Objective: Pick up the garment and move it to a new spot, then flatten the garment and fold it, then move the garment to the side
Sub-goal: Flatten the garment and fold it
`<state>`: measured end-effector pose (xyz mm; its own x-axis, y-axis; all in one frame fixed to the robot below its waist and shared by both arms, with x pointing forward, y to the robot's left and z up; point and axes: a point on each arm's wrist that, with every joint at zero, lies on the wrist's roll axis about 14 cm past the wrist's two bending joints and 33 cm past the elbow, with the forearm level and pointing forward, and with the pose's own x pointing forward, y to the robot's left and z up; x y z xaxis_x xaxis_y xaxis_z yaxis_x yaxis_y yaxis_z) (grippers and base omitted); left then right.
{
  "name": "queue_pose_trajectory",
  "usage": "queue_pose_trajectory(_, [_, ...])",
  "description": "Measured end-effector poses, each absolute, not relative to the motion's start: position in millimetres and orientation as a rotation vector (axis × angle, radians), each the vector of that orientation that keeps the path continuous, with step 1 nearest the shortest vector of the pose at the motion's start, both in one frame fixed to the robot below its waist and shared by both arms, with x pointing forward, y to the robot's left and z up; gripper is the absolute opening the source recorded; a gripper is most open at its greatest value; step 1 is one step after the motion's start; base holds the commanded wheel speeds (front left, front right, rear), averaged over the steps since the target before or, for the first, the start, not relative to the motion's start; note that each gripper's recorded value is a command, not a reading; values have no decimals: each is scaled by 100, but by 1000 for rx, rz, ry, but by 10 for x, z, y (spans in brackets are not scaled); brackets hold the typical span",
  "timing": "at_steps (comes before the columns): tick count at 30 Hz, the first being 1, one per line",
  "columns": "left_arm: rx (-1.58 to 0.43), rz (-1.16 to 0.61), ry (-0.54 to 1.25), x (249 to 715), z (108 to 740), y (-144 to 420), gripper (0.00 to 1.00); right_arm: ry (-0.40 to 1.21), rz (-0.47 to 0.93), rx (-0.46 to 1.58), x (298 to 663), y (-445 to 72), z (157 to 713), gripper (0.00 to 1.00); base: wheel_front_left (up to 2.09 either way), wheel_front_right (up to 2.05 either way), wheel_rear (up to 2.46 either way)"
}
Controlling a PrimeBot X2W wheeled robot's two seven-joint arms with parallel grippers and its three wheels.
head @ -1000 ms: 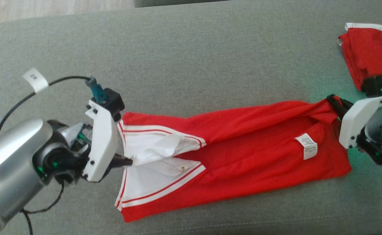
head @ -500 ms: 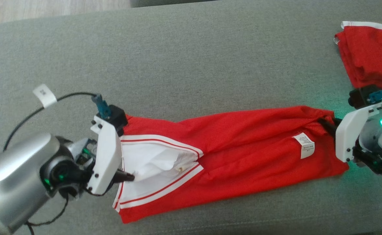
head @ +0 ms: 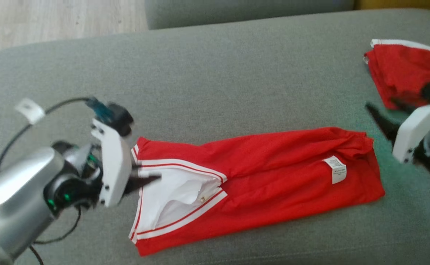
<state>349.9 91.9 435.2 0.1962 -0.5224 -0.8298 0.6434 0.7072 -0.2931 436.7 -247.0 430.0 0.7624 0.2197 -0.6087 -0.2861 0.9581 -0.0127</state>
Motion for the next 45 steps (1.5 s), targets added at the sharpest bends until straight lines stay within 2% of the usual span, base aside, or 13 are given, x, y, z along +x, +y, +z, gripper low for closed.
queue_pose_trajectory(5, [98,-691,756,3964,4824,963,100,343,260,-28,4626,-2438,4913,100,0,0,0])
queue_pose_trajectory(8, [65,-573,545,4199,5138,1077,100,224,274,-3,4695,-2362,5195,100,0,0,0])
queue_pose_trajectory(13, [-44,-368,263,4321,5456,1330,100,49,289,81,4763,-2244,5688,100,0,0,0])
queue_pose_trajectory(17, [-117,-249,116,4252,5560,1505,100,-82,266,139,4703,-2269,5960,100,0,0,0])
queue_pose_trajectory(20, [-177,-131,22,4132,5574,1665,100,-82,225,190,4461,-2256,5681,100,0,0,0])
queue_pose_trajectory(30, [-181,30,-54,3793,5459,1878,100,-9,95,258,3839,-2236,5007,100,0,0,0])
queue_pose_trajectory(35, [-181,76,-66,3625,5347,1865,100,39,71,238,3777,-2240,4893,100,0,0,0])
queue_pose_trajectory(40, [-192,30,-47,3542,5220,1727,100,111,74,210,3789,-2218,4768,100,0,0,0])
queue_pose_trajectory(45, [-199,24,-54,3568,5201,1706,100,289,62,196,3786,-2229,4430,100,0,0,0])
